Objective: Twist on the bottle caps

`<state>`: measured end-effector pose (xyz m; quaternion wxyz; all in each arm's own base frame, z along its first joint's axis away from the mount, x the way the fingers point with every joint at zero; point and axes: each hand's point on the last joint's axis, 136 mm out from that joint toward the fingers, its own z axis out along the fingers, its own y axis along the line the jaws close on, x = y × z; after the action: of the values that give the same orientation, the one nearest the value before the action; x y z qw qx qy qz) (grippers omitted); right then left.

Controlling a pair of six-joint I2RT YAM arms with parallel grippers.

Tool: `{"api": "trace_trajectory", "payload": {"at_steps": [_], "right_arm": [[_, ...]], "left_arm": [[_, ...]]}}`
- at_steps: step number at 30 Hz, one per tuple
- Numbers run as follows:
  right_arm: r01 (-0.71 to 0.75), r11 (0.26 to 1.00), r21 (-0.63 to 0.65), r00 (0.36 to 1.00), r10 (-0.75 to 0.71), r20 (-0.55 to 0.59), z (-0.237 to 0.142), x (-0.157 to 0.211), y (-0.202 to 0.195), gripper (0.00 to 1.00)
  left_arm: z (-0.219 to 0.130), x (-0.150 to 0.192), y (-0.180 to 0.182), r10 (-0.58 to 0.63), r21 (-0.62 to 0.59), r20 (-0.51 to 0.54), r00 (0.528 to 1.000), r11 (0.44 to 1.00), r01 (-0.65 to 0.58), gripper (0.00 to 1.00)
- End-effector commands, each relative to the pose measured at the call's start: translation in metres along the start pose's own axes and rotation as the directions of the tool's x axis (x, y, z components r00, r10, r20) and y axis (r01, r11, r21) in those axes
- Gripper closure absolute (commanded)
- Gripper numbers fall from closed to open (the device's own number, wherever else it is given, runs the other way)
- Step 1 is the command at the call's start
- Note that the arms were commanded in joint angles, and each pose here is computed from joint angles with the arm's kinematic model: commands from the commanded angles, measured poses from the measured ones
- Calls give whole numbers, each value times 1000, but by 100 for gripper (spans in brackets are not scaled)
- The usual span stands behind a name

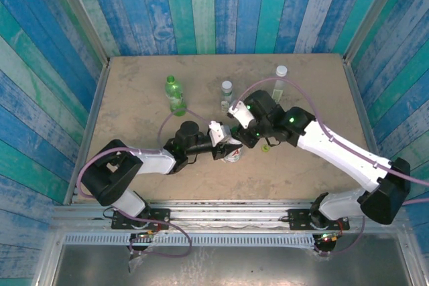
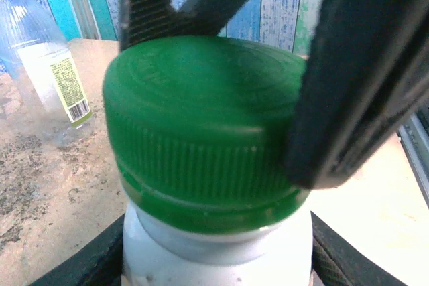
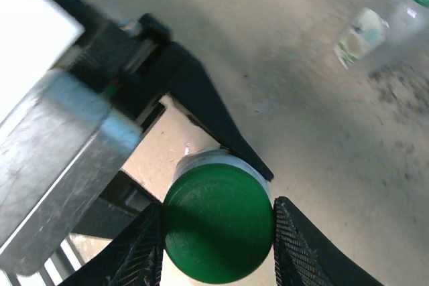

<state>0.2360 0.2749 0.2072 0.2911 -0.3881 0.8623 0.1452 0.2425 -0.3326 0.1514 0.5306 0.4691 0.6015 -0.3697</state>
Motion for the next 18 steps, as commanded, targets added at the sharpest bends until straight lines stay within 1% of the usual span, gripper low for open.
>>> {"api": "trace_trajectory", "payload": {"at_steps": [1,2,4,5,7,8,9,11,13,14,15,16,18], "right_arm": [[-342,915,213,936,352,-11,2,26,-13,100],[-365,897,248,925,380,-14,1,29,-13,100],[-368,896,251,923,385,-22,2,28,-9,99],[-365,898,248,925,380,-15,1,26,-9,97],[-349,897,273,933,360,10,-5,21,-16,91],[-335,901,276,939,343,20,-8,18,-18,85],[-315,914,255,947,320,21,-11,15,-17,81],[-187,971,147,982,184,32,-17,1,-4,61],[-38,996,75,997,34,64,-24,-5,6,46],[24,998,55,996,-29,83,-28,-7,7,42],[61,998,34,993,-64,99,-31,-8,7,40],[97,995,-15,988,-95,120,-35,-9,9,38],[164,982,-94,977,-148,155,-39,-11,11,38]], "left_arm": [[-10,-17,38,4,-204,44,999,979,5,47],[-11,-18,37,5,-206,45,999,979,4,47],[-12,-17,36,10,-202,42,999,979,-1,47],[-12,-17,34,11,-197,40,999,980,-3,47],[-12,-15,32,15,-184,32,999,983,-8,47],[-12,-13,31,13,-180,24,1000,984,-9,47],[-12,-13,29,12,-172,22,1000,985,-8,46],[-13,-12,24,19,-144,23,1000,989,-15,46],[-13,-12,16,24,-96,27,999,995,-22,46],[-12,-14,11,28,-66,31,999,997,-26,46],[-12,-14,7,32,-42,33,999,999,-30,46],[-11,-13,3,34,-16,32,999,999,-34,46],[-11,-13,-4,42,23,31,999,999,-43,46]]}}
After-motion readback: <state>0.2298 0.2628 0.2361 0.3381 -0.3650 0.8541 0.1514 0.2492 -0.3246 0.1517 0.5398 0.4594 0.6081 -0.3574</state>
